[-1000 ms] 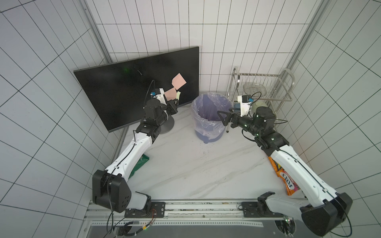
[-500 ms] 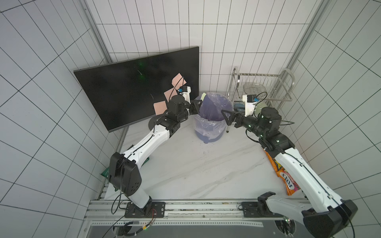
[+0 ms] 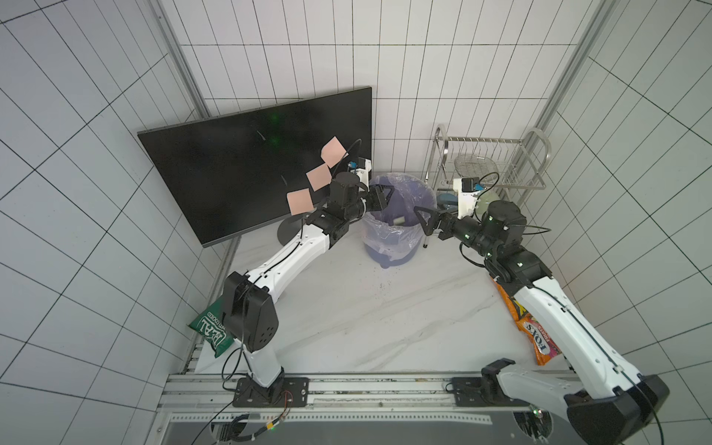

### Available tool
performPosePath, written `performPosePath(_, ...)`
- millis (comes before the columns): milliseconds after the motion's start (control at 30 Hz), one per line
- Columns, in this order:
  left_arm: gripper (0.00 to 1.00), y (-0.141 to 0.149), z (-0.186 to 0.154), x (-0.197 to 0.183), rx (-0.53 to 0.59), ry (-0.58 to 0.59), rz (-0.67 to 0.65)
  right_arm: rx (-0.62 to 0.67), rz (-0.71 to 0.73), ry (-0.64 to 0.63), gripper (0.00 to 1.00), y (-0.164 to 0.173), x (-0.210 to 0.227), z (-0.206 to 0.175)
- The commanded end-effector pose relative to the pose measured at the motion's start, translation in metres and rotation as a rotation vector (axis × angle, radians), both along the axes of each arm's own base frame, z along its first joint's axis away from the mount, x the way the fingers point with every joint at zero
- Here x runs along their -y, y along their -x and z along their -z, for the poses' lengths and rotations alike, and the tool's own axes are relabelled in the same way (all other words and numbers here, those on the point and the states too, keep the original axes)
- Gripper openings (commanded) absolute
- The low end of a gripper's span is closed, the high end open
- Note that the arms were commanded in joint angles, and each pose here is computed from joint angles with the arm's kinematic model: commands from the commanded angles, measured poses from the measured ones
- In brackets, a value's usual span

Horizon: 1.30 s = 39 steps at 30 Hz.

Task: Remove the sticky note from the monitor
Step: Place the sticky note in the trash bin, then tear off the sticky note from the monitor.

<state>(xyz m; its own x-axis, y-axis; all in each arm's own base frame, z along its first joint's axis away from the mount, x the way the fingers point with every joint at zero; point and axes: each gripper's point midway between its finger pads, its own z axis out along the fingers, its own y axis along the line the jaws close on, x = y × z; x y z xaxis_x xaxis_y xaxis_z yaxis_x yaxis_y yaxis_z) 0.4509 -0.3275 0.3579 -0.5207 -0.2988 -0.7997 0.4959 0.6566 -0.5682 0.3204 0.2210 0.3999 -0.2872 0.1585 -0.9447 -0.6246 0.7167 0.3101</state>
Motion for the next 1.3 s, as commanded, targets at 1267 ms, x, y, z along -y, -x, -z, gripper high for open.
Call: performPosePath(1267, 0.89, 0.017, 0.067, -0.264, -0.102, 0.099, -0.446, 0.002, -0.058, -0.040, 0.99, -0.001, -0.022, -0.007)
